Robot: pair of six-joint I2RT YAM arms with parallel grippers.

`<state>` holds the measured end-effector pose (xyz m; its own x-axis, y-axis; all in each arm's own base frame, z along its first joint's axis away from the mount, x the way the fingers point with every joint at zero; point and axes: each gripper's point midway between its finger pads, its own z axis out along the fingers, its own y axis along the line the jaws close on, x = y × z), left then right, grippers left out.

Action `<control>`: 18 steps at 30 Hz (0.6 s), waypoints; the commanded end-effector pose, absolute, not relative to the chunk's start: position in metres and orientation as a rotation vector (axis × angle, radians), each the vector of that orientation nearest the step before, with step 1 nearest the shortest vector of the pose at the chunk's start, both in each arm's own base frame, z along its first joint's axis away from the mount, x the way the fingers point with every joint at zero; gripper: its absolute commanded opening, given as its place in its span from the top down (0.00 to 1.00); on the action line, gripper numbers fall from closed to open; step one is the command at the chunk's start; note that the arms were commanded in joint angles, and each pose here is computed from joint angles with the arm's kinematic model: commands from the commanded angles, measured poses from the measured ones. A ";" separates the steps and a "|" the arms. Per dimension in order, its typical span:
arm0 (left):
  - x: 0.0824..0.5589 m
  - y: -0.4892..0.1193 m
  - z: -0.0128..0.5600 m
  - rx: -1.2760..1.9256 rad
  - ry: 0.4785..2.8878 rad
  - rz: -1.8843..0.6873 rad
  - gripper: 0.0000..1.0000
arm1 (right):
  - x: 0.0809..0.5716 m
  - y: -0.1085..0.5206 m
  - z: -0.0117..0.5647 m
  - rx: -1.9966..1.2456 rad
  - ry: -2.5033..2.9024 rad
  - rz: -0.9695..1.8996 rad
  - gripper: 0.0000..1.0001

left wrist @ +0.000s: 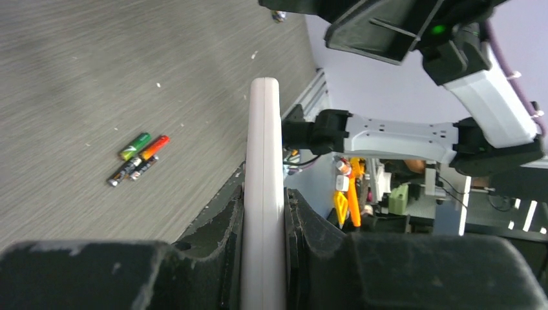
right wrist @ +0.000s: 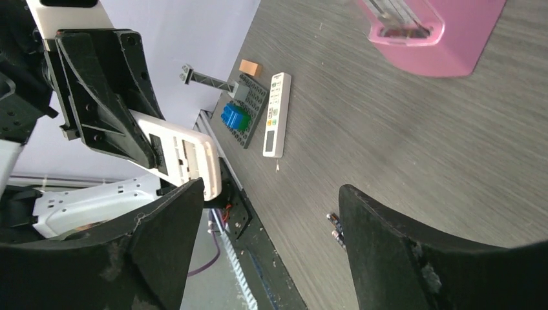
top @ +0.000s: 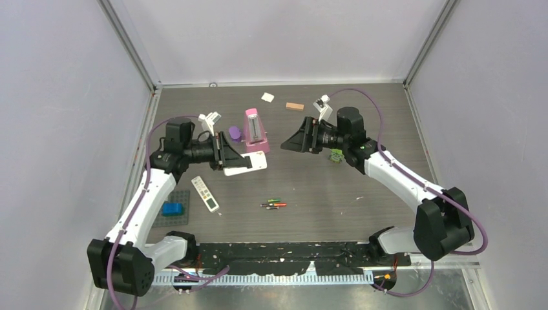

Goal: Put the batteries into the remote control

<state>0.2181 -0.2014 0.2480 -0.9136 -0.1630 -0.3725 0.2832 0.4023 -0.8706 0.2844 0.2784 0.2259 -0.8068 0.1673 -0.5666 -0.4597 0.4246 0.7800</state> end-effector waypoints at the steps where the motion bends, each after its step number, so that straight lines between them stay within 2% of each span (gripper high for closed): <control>1: 0.221 -0.193 0.247 0.168 2.290 -1.375 1.00 | 0.288 0.289 0.265 -0.370 1.969 1.309 0.18; 6: 0.221 -0.194 0.249 0.186 2.278 -1.382 1.00 | 0.298 0.300 0.270 -0.392 1.958 1.245 0.18; 10: 0.215 -0.198 0.256 0.264 2.243 -1.411 1.00 | 0.282 0.322 0.272 -0.546 1.945 1.225 0.17; 18: 0.197 -0.204 0.280 0.454 2.117 -1.495 1.00 | 0.228 0.359 0.283 -0.890 1.851 1.450 0.14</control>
